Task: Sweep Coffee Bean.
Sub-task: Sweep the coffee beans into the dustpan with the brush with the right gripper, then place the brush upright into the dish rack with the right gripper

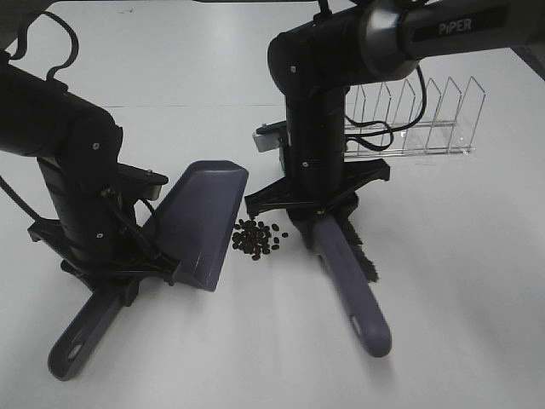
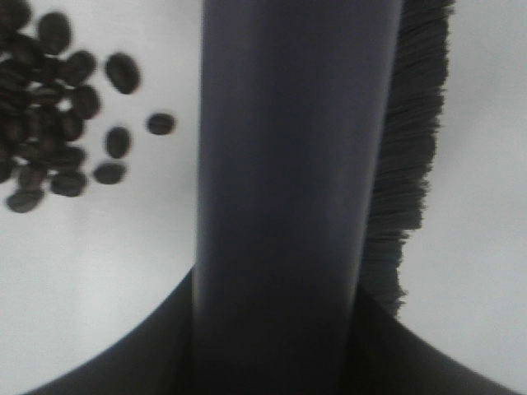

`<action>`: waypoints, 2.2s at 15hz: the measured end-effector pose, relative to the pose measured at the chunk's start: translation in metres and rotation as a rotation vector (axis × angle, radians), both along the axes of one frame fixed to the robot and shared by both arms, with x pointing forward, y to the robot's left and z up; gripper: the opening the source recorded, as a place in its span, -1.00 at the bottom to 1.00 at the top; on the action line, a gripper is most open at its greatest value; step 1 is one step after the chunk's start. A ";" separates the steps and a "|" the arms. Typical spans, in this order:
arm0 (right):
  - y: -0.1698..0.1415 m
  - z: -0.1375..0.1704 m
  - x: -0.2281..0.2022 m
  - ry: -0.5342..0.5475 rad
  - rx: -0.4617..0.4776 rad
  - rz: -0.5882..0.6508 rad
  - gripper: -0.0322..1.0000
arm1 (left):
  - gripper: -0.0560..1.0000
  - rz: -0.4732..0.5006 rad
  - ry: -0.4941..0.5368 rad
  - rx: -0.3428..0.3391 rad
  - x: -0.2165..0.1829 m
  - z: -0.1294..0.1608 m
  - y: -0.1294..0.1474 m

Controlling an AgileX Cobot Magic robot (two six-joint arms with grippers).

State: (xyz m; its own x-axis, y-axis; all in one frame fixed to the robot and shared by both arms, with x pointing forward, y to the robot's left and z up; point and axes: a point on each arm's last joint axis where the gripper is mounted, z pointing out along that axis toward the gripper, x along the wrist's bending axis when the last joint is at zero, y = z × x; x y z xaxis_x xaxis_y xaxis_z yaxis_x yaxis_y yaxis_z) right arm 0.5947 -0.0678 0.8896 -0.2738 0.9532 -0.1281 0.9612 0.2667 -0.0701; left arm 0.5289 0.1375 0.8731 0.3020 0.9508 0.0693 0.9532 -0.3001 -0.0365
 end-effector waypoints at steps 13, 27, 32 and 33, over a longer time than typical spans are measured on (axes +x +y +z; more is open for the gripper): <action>0.066 0.018 0.026 0.089 0.560 -0.140 -0.34 | -0.28 -0.005 0.000 0.000 0.000 0.000 0.000; 0.043 0.081 0.054 -0.110 0.403 0.026 -0.34 | -0.28 -0.006 -0.005 -0.006 0.000 0.000 -0.001; 0.023 0.137 0.039 -0.232 0.356 0.084 -0.34 | -0.28 -0.002 -0.004 -0.010 0.000 0.000 -0.001; 0.016 0.145 0.030 -0.238 0.339 0.091 -0.34 | -0.28 -0.002 -0.003 -0.011 0.000 0.000 -0.001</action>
